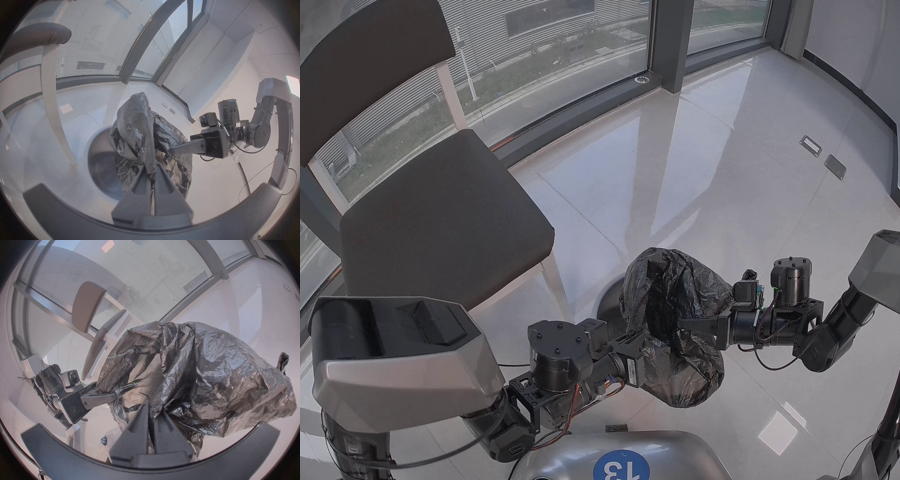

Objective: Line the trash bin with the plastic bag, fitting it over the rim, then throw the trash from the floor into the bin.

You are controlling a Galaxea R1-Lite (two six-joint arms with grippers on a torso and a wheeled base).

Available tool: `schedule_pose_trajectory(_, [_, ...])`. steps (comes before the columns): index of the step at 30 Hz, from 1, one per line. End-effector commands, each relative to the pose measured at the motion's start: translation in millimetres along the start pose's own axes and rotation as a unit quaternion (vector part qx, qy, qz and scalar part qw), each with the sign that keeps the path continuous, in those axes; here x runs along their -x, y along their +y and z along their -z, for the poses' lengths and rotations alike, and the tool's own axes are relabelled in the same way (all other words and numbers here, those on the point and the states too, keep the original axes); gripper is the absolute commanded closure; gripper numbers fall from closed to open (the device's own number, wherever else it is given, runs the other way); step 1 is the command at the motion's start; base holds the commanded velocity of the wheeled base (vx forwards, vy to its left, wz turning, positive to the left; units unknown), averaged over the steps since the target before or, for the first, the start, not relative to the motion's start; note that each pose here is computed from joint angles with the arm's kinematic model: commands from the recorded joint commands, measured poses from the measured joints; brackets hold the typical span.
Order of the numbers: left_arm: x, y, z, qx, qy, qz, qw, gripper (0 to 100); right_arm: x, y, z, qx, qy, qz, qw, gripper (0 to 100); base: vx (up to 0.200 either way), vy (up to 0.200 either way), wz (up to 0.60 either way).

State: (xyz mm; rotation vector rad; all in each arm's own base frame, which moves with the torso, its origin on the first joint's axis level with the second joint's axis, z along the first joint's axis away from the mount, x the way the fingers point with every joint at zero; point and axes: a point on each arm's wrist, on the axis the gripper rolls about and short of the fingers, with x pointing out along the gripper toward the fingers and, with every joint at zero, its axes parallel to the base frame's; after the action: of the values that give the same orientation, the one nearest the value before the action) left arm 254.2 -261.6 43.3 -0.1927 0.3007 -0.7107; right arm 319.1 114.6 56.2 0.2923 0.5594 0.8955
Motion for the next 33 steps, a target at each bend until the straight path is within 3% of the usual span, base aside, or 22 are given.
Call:
schedule_pose_trajectory(1, [-6.0,6.8,-1.3,0.002,-0.006,-0.008,0.9999,100,6.3,-0.4,-3.2,0.002,-0.007,0.004,1.0000,100,0.000,0.000,0.00])
schedule_pose_trajectory(12, [-10.2,31.0,-12.9,0.009,-0.027,-0.043,0.9987,100,13.5,-12.4,-11.6,0.001,-0.024,0.020,0.9995,100,0.000,0.000,0.00])
schedule_pose_trajectory(21, [-24.4,43.4,0.5,0.010,-0.007,-0.062,0.9980,100,29.9,-33.8,-7.1,-0.022,-0.028,0.054,0.9979,100,0.000,0.000,0.00])
schedule_pose_trajectory(33, [-17.9,64.2,-1.1,0.012,-0.006,-0.109,0.9939,100,17.0,-32.2,-8.5,-0.008,-0.021,0.042,0.9989,100,0.000,0.000,0.00])
